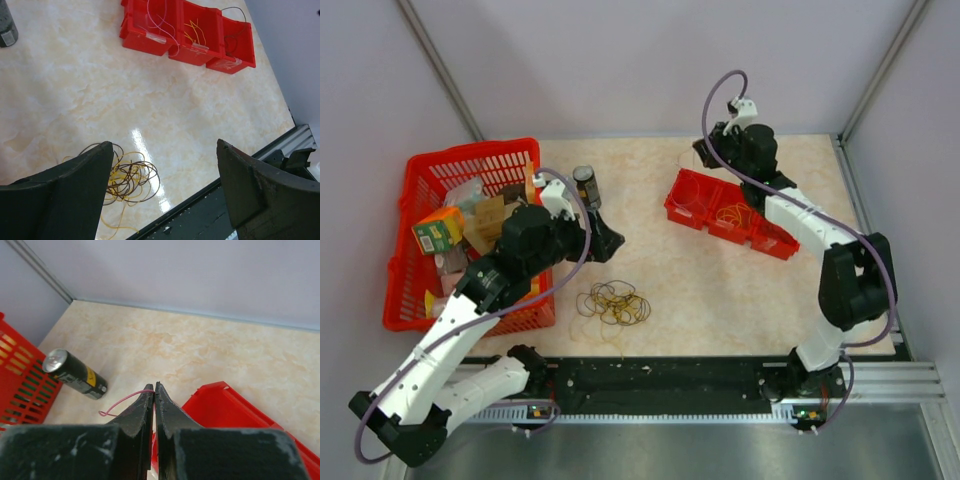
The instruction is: Untangle the cables
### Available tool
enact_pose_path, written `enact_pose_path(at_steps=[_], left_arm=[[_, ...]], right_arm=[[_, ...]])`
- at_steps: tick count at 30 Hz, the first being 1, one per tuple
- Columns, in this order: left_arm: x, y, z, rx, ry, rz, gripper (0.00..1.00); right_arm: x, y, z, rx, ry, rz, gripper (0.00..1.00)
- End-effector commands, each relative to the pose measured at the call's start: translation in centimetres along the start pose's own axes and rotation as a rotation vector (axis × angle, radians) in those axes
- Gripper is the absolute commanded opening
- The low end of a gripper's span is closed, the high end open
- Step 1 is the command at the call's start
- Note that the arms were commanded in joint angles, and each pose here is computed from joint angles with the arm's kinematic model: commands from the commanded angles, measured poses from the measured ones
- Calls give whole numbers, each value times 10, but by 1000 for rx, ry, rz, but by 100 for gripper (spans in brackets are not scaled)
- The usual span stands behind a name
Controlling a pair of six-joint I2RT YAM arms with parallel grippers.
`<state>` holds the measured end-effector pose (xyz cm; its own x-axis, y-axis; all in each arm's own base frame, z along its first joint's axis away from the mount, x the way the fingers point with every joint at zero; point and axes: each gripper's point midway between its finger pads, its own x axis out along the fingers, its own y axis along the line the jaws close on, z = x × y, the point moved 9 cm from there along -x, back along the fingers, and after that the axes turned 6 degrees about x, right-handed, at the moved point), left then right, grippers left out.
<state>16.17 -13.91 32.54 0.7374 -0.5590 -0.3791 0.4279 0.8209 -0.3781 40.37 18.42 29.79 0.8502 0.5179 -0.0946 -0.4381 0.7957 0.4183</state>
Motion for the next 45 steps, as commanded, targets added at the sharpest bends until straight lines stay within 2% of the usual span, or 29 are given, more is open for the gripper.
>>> enact_pose_path(at_steps=[1,8,15,21,27,34,40,45], left_arm=[[3,-8,7,-21,-53,-72,88],[12,-7,0,-31,-20,-82,88],[14,-9,2,-33,-19,-104,88],[9,-8,0,-20,-22,-97,88],[8,-5,-3,-13,-22,-90,89],[10,-7,-3,-22,-12,-105,89],[13,-7,-5,-31,-7,-112,89],[19,-9,-6,-39,11,-136,89]], right_arm=[[14,-12,4,-28,-102,80,0],[16,-36,-7,-55,-58,31,0],[33,-32,25,-66,-90,41,0],[47,-43,25,-156,-69,176,0],[59,-61,19,-179,-30,293,0],[81,-69,45,-208,-19,266,0],[69,-58,63,-121,-36,271,0],[62,-45,102,104,7,242,0]])
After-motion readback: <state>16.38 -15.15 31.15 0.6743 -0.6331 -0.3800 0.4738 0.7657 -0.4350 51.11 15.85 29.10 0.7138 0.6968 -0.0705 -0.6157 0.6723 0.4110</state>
